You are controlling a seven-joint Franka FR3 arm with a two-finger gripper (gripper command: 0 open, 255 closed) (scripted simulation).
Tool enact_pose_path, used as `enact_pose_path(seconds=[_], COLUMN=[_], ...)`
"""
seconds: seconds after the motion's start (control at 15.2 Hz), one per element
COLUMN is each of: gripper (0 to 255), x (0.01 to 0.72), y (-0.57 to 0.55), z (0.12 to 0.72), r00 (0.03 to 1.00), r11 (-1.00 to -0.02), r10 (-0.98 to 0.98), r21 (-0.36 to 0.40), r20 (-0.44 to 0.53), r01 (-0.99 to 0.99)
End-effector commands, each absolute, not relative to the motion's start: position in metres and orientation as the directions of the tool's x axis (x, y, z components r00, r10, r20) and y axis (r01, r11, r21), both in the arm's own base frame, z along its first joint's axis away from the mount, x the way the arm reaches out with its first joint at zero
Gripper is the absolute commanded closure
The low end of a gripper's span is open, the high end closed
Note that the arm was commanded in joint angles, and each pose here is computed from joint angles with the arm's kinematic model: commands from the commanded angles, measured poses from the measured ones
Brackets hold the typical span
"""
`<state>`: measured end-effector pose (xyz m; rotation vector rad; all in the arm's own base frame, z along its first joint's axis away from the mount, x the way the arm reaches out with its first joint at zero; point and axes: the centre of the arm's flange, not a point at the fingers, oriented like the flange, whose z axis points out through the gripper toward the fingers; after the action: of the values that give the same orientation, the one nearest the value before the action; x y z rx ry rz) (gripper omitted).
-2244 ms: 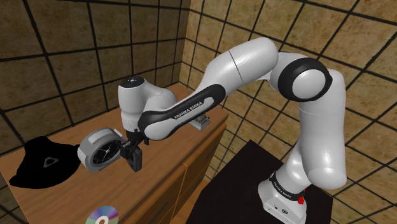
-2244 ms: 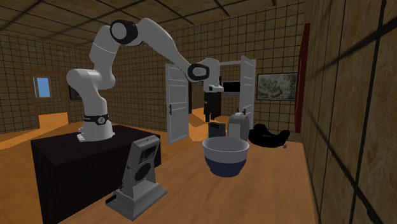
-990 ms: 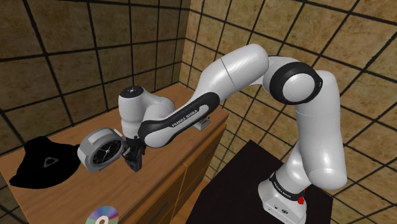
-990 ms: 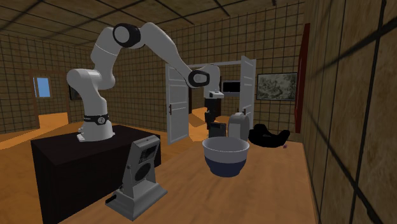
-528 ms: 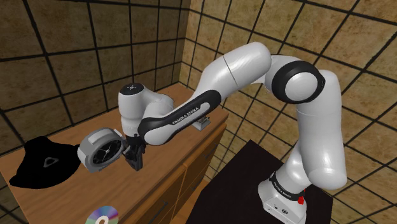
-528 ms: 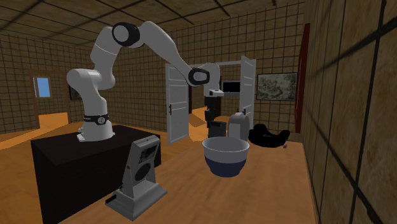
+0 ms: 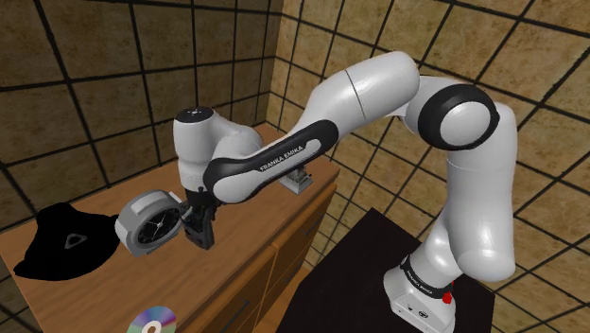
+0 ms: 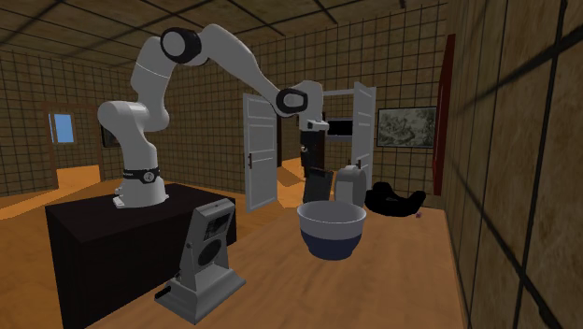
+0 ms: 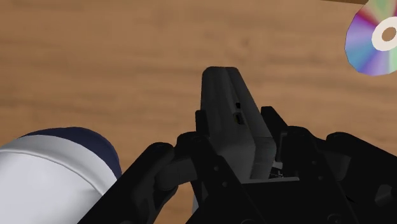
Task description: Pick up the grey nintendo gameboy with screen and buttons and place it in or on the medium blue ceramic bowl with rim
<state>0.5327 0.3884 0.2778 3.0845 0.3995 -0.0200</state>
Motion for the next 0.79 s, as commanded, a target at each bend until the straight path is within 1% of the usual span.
enact_pose_path(seconds=[0.0, 0.73], gripper=[255, 255], x=[0.534, 0.534], y=[0.388, 0.388], z=[0.290, 0.348], r00=[0.967, 0.967], r11=[-0.967, -0.967], r10=[0.255, 0.255], r21=[0.029, 0.029], r20=[-0.016, -0.016], r01=[0.255, 0.255])
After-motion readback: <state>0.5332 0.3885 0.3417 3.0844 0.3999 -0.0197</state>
